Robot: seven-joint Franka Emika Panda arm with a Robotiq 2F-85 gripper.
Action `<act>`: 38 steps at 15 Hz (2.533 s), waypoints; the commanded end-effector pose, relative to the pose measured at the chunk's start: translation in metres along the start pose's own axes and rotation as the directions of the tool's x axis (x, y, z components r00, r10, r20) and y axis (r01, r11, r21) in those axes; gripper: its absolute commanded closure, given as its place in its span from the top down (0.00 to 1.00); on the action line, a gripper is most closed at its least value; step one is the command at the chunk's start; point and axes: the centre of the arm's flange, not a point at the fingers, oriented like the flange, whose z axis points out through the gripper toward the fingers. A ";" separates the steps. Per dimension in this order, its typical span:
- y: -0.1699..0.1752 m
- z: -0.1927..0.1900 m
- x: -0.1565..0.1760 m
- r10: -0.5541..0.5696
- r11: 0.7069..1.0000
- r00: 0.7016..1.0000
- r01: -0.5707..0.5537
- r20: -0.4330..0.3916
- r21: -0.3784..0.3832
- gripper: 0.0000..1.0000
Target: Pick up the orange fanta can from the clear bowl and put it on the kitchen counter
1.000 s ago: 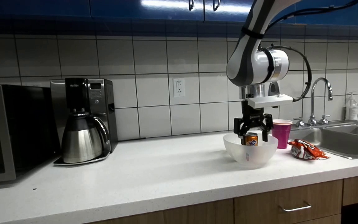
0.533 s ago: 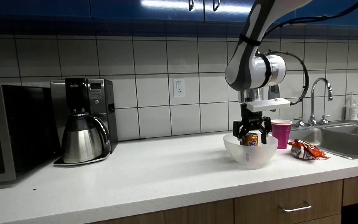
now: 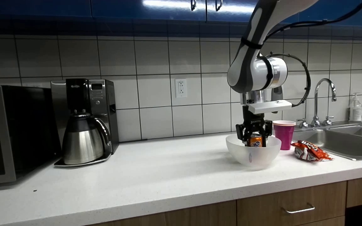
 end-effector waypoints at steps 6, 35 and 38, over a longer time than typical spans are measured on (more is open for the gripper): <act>0.000 -0.018 0.004 -0.004 1.000 1.000 0.004 -0.026 -0.016 0.39; -0.125 -0.168 -0.044 -0.131 0.991 0.978 0.135 -0.160 0.015 0.39; -0.149 -0.160 -0.045 -0.157 0.987 0.976 0.162 -0.151 0.021 0.39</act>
